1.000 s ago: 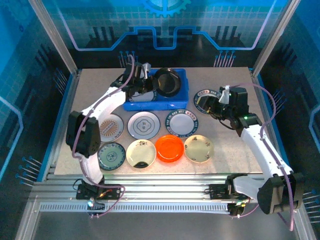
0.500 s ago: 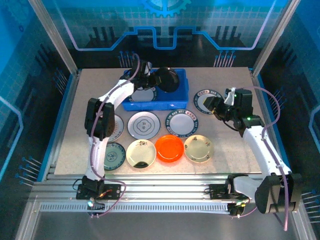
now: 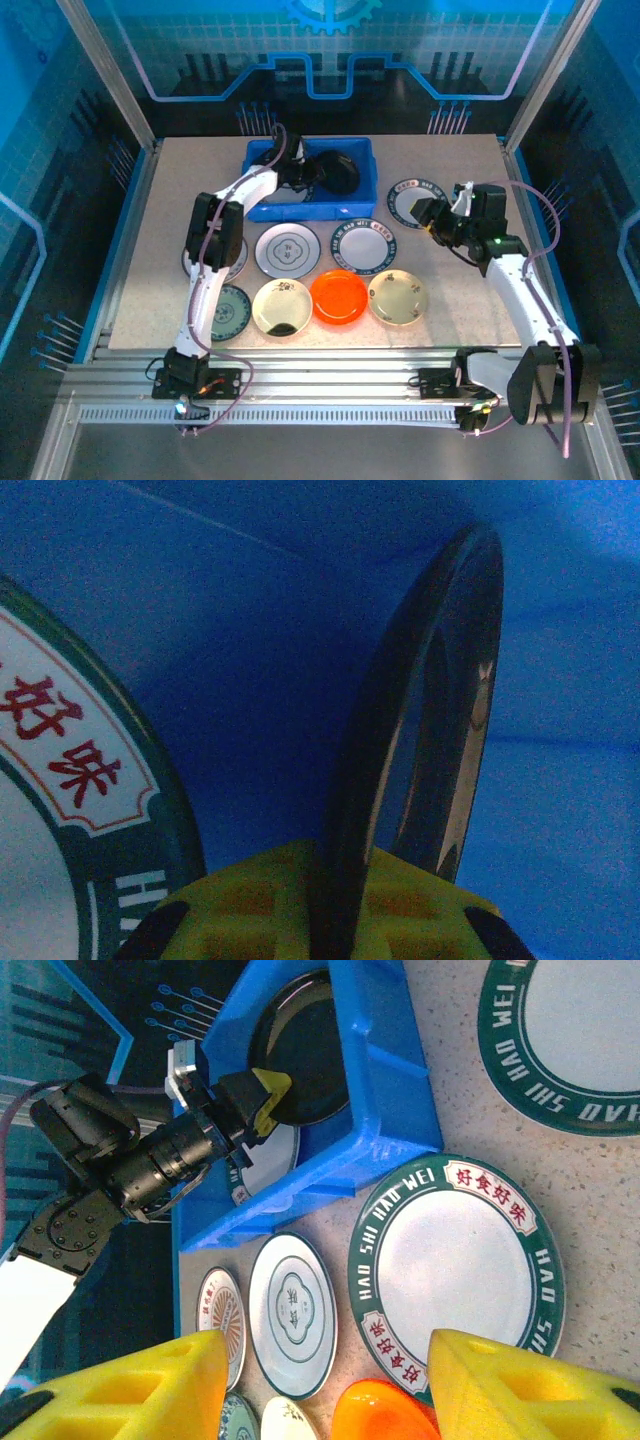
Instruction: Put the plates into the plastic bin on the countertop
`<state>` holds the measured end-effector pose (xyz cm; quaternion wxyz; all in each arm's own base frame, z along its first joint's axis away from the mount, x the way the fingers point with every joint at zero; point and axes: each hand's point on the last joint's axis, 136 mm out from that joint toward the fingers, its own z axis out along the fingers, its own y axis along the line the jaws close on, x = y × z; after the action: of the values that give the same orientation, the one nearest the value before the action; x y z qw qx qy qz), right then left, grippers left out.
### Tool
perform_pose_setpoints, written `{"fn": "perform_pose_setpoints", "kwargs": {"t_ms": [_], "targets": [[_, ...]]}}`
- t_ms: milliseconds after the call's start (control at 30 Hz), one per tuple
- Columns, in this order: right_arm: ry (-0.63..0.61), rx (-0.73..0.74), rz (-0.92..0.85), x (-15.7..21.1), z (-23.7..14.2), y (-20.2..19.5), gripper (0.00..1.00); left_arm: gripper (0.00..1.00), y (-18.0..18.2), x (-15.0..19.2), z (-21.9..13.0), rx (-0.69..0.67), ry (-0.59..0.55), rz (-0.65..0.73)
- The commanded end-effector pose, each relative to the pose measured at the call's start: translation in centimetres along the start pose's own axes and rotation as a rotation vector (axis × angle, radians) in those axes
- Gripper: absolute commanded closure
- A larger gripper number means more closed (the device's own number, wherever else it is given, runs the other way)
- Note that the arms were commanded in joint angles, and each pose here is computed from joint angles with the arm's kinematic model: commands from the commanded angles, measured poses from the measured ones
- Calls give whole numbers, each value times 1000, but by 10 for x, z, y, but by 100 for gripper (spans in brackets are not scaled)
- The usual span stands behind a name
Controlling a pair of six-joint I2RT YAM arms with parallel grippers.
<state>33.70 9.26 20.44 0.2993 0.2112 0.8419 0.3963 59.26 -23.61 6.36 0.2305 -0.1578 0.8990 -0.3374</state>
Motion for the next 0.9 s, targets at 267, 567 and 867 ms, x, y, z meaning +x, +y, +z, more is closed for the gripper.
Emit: {"fn": "perform_pose_setpoints", "kwargs": {"t_ms": [267,567,867], "targets": [[-8,-16,5,-2,-1,-1,44,71,-10,-1,1,12,20,-13],[-10,-7,-3,0,-2,-3,44,51,-15,0,1,-30,26,2],[-13,-2,-17,0,-2,-4,44,33,-24,4,-1,-44,37,30]]}}
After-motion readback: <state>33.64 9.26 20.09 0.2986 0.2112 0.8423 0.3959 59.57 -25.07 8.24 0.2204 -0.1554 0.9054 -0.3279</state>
